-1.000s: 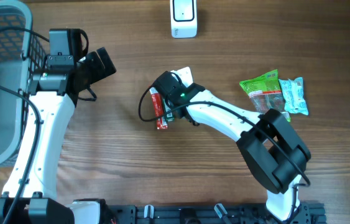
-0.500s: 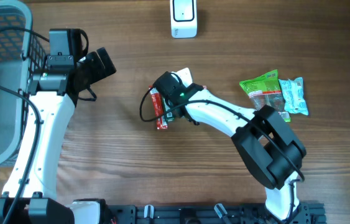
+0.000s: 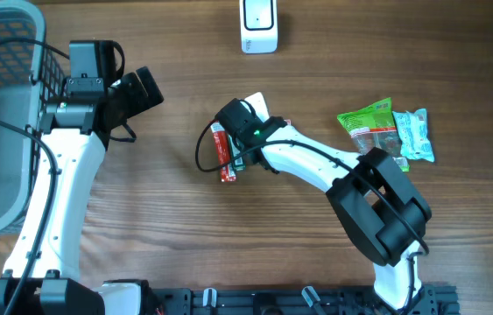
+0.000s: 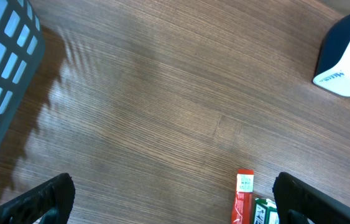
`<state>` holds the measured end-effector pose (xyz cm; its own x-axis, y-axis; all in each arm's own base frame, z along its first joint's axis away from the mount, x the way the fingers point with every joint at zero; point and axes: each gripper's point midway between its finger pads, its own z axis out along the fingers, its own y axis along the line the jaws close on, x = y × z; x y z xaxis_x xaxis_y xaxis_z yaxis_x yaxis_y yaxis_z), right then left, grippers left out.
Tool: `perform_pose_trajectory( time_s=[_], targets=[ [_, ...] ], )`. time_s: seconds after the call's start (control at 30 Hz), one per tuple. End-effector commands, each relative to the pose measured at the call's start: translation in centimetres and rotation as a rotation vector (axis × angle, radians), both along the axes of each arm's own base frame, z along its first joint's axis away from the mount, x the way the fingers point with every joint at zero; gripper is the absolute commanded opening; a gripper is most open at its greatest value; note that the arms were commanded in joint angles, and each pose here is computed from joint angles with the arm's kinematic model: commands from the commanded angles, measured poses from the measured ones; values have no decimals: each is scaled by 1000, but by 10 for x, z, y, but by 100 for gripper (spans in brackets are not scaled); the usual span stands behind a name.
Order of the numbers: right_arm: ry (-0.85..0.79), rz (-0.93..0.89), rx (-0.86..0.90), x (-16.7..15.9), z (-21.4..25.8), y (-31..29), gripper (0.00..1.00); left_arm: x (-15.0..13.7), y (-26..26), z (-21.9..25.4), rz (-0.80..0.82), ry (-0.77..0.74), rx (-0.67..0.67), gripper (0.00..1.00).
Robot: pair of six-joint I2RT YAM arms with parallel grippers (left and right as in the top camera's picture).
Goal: Scan the item barcode
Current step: 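Lower the right gripper and grasp the orange Kleenex tissue pack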
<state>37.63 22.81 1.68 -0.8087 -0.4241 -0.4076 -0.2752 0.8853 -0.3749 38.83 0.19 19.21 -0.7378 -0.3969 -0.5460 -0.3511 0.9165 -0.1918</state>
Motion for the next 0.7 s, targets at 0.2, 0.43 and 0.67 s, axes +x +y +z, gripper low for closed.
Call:
perform_pose_trajectory(
  time_s=[0.2,0.43,0.67],
  targets=[
    [-42,36,-15,10,14,2,42,2,4,1,3,-3,18,100],
    [-10,26,-40,-1,-2,-9,37,2,4,1,3,-3,18,100],
    [0,-55,-25,-5,-13,-26,36,2,4,1,3,-3,18,100]
  ],
)
